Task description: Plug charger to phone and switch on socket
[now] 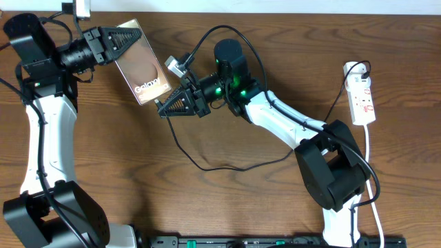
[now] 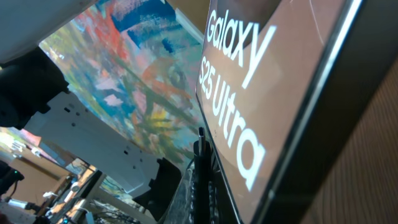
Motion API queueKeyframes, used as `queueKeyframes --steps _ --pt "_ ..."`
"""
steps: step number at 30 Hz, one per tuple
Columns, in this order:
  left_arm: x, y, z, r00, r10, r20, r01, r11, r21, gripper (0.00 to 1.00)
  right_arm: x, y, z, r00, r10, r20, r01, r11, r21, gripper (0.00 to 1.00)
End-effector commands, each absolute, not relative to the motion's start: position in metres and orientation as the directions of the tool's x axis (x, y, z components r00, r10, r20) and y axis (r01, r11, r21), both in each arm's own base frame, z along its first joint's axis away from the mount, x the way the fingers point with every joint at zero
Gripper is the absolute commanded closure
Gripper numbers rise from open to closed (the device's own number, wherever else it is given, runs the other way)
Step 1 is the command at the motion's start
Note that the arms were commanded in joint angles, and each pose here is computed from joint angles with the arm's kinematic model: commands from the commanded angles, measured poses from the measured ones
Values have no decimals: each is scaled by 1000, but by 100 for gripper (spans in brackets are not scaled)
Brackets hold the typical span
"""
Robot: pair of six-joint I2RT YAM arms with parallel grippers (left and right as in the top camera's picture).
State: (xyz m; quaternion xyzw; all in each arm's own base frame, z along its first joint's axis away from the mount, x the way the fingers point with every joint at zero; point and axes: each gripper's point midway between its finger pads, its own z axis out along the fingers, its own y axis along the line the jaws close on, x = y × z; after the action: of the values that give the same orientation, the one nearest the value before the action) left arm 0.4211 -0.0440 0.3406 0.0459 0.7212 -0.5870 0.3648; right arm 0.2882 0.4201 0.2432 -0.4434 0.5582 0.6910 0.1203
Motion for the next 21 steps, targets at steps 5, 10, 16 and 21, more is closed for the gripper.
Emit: queueKeyframes --steps 5,10,16,21 --pt "419 -44 344 -723 -354 -593 511 305 -804 92 285 423 246 -573 -334 -748 -657 -358 663 99" --pt "419 -38 344 -728 -370 -577 492 304 -816 93 286 423 246 -582 -336 -741 -652 -352 672 99" --pt "420 -35 344 -726 -376 -577 489 307 -816 93 287 423 246 -583 -334 -741 -653 -349 672 99" --pt "420 -35 344 -730 -378 -569 483 304 -821 93 287 423 246 -583 -334 -741 -654 -348 672 99"
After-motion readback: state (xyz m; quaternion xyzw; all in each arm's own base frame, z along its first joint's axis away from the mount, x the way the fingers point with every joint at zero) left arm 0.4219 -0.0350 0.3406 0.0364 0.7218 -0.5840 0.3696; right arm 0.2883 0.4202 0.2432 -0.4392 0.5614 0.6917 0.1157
